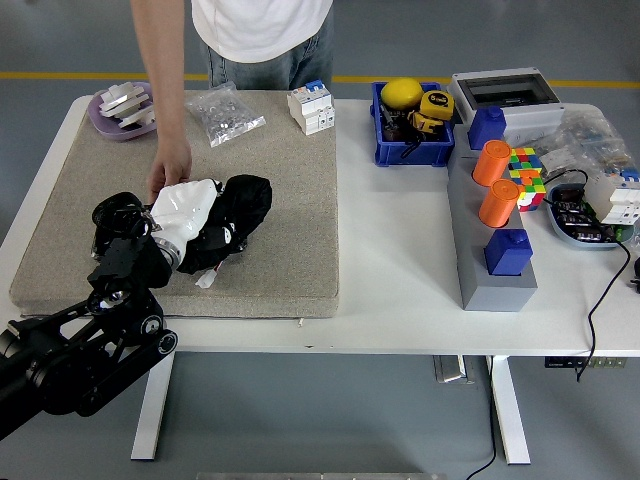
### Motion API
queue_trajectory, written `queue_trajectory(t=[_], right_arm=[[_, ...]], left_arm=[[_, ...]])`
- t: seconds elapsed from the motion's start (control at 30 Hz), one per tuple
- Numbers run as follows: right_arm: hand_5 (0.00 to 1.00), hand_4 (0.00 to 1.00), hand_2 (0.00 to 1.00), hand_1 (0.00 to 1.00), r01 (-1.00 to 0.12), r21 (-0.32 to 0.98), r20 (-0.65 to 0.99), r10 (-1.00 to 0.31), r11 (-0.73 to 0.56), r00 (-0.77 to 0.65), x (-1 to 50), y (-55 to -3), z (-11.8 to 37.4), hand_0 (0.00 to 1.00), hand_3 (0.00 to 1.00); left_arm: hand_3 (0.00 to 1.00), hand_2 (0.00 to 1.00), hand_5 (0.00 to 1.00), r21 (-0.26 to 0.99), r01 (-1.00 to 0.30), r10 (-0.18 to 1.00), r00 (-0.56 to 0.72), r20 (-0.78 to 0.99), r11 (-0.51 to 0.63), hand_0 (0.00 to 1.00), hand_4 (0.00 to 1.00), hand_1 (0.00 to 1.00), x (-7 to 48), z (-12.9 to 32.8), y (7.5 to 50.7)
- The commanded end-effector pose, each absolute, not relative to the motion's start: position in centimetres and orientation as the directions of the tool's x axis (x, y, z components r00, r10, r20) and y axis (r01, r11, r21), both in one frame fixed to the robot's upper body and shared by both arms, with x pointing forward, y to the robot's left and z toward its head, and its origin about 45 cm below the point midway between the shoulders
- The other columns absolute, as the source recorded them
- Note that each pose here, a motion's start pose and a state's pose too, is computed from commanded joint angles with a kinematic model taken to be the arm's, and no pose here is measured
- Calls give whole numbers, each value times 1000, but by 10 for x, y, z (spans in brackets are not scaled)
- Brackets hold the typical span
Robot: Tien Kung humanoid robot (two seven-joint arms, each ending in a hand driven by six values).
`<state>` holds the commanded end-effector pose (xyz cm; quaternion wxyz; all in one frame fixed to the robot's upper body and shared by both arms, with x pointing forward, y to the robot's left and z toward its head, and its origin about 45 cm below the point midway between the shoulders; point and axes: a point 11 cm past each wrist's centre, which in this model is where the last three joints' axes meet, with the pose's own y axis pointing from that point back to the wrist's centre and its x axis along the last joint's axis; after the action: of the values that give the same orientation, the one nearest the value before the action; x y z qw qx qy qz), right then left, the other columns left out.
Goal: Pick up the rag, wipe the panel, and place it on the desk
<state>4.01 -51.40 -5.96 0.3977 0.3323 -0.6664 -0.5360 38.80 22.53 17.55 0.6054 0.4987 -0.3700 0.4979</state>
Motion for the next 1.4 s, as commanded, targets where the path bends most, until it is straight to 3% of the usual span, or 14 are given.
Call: queue_trajectory(t=[1.4], right_arm=[[998,998,765,761,20,985,160,-871,170,-464,20,-510,-63,882,774]], left_arm=[[538,529,2,225,-920,177,175,969,-321,235,535,148,358,172,375]])
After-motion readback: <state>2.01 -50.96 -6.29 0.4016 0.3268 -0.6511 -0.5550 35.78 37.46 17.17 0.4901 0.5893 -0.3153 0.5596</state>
